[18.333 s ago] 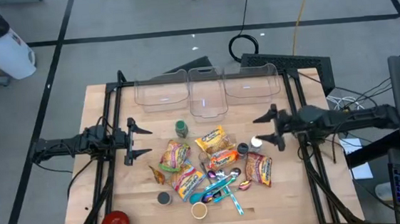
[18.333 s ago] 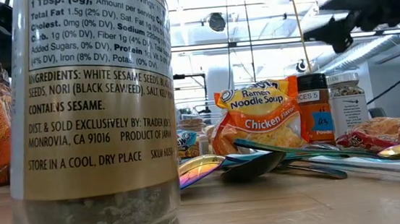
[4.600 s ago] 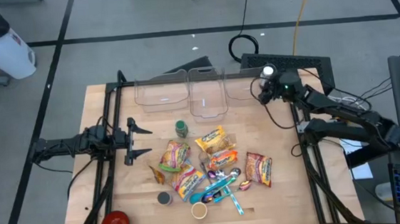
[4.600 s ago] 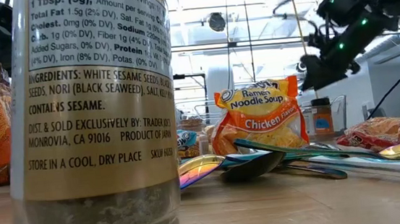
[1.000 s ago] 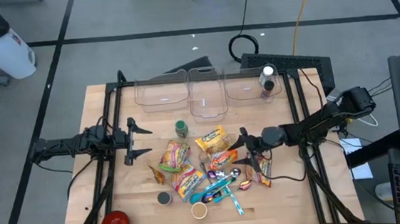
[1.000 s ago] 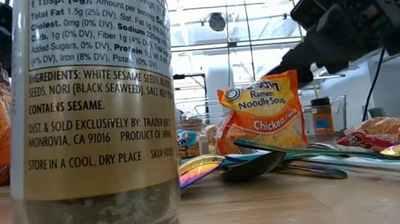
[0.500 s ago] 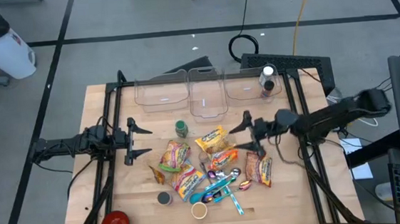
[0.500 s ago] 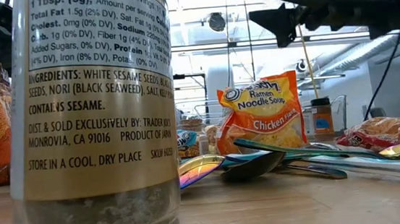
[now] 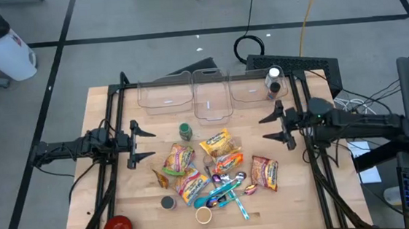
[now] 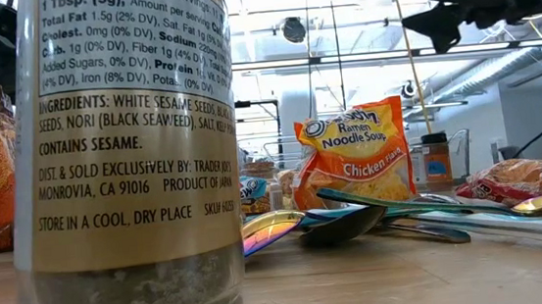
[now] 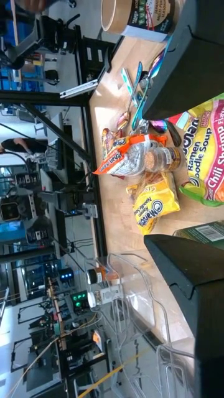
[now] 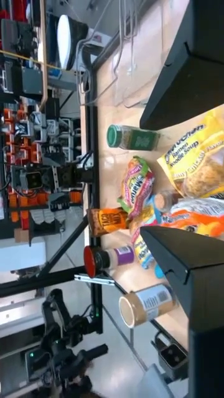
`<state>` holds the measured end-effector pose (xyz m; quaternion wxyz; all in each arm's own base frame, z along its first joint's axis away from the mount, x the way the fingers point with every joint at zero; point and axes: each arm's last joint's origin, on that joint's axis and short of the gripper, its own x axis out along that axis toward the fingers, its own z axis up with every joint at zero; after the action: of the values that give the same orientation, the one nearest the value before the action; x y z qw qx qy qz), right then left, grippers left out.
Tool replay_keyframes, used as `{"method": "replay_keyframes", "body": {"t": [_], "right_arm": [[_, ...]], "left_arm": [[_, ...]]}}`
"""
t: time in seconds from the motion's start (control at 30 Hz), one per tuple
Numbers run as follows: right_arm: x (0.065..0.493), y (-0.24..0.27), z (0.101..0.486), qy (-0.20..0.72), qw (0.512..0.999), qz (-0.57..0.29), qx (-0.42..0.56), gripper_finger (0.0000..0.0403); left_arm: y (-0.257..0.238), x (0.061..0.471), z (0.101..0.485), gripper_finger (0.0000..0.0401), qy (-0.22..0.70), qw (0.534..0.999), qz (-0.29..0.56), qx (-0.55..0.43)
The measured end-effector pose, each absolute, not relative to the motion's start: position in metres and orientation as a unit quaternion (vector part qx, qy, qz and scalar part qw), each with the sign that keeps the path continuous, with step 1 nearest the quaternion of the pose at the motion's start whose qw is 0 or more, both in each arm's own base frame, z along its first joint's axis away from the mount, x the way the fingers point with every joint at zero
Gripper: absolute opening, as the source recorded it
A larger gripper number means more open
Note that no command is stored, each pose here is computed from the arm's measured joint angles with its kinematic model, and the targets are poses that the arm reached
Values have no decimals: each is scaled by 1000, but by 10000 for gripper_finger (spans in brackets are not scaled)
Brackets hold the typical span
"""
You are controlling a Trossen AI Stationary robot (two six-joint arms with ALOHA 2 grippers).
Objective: Pick & Place Food Item
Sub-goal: Put the green seasoning bottle into the right transparent bin
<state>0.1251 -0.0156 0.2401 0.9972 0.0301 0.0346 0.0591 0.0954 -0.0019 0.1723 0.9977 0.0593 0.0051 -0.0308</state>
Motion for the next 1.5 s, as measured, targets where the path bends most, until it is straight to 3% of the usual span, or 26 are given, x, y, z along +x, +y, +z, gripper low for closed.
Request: {"method": "replay_keyframes", "body": {"t": [0.17,0.33,0.67,0.93,1.1,1.23,1.5], "right_arm": [[123,-15,240,36,998,60,6,258],[124,-15,239,40,997,59,31,258],[124,-15,238,48,993,60,84,258],[125,-14,229,45,992,85,84,258],[125,-14,228,39,992,86,82,258],[125,-14,228,38,992,86,82,258],[126,-14,232,19,993,87,76,258]], "left_arm": [[-2,95,173,324,2,997,-25,72],[2,95,184,324,-45,988,49,137],[3,94,190,324,-80,988,63,118],[0,92,199,324,-133,991,-4,-22],[3,90,204,324,-163,983,33,-79],[6,97,197,324,-128,976,84,-152],[10,125,172,324,3,965,173,-196]]}}
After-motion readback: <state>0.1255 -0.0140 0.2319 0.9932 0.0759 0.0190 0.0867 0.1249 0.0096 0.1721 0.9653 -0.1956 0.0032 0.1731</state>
